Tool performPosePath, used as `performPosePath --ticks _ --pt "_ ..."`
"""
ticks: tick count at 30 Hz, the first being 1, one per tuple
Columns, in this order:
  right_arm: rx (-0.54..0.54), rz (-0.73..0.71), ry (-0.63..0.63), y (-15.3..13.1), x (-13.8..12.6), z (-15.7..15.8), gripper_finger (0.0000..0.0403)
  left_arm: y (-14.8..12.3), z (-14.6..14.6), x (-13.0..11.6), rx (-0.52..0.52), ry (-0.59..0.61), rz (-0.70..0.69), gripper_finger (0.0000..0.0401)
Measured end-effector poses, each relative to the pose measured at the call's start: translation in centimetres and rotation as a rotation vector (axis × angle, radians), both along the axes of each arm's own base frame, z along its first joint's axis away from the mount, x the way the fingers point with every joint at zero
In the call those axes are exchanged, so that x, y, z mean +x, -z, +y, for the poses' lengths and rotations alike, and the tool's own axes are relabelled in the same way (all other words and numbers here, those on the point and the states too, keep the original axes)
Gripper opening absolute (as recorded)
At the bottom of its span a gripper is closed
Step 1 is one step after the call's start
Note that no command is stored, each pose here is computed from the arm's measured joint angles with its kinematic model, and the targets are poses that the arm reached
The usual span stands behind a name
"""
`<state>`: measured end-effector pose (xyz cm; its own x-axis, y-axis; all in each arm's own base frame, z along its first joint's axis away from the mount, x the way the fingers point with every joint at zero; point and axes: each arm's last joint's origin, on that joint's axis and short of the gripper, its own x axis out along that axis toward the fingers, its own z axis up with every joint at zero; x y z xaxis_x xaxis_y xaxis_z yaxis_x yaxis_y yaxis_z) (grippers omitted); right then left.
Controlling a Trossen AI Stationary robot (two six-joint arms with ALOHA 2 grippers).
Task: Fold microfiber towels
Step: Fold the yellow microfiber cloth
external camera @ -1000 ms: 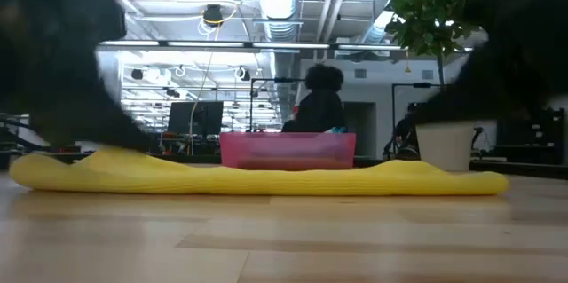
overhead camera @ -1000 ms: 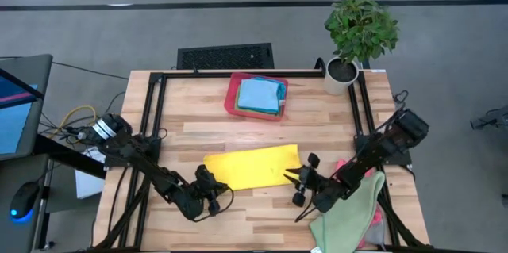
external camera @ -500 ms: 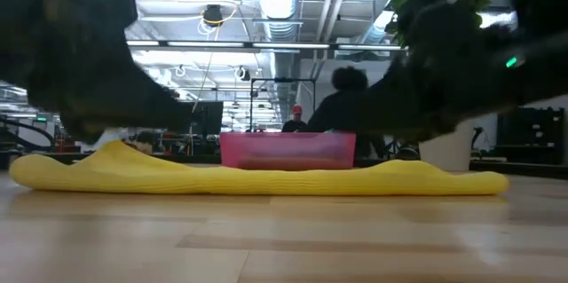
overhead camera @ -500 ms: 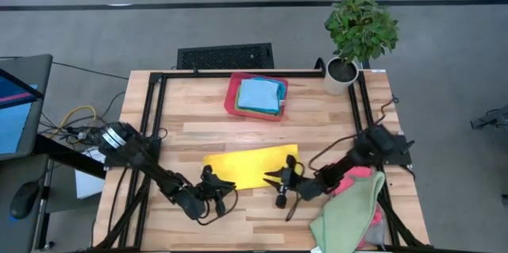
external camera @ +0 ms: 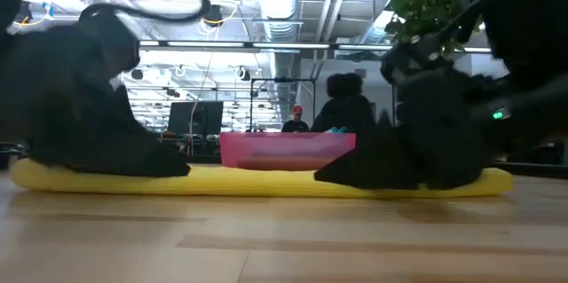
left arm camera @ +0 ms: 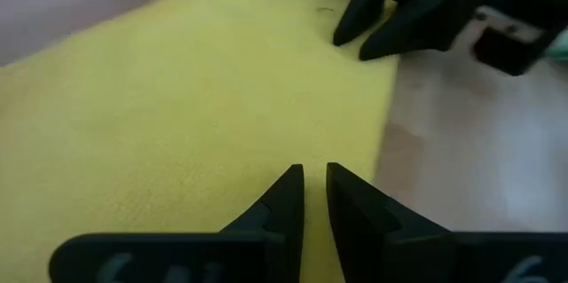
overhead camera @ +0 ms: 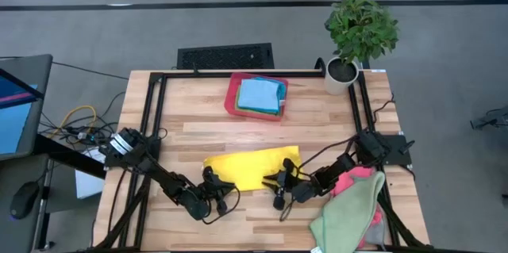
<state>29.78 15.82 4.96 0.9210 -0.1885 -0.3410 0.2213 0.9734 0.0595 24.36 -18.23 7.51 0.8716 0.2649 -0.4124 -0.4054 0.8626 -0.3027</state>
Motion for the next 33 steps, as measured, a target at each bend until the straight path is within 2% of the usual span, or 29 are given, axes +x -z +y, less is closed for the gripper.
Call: performPosePath --ticks 4,6,10,14,20,23,27,29,33 --pt "-0.046 -0.089 -0.03 -3.6 0.5 0.2 0.0118 -3.8 -0.1 0.1 0.026 0.035 -0.08 0.0042" --pt "-0.076 -0.104 -0.033 -4.5 0.6 0.2 0.0118 -5.0 0.0 0.1 0.057 0.031 -0.104 0.0042" --pt "-0.093 -0.143 -0.059 -5.8 1.5 0.5 0.0118 -5.0 0.1 0.1 0.096 0.015 -0.1 0.0042" --pt "-0.074 -0.119 -0.125 -4.5 3.1 0.9 0.0118 -3.1 0.1 0.2 0.106 0.001 -0.063 0.0042" --pt "-0.062 -0.071 -0.12 -1.7 4.8 0.8 0.0118 1.2 0.3 0.1 0.066 -0.032 0.012 0.0042" --pt "-0.022 -0.039 -0.122 -0.1 5.1 0.4 0.0118 2.3 0.3 0.0 0.083 -0.069 0.011 0.0042" --pt "0.002 -0.009 -0.099 1.8 4.8 0.3 0.0118 2.3 -0.2 -0.1 0.103 -0.052 0.01 0.0042" --pt "0.016 0.001 -0.101 1.9 4.6 0.4 0.0118 1.8 -0.5 0.0 0.107 -0.03 0.01 0.0042" --pt "-0.006 0.005 -0.1 0.9 4.3 0.5 0.0118 -0.2 -1.0 0.2 0.04 0.023 -0.021 0.0042"
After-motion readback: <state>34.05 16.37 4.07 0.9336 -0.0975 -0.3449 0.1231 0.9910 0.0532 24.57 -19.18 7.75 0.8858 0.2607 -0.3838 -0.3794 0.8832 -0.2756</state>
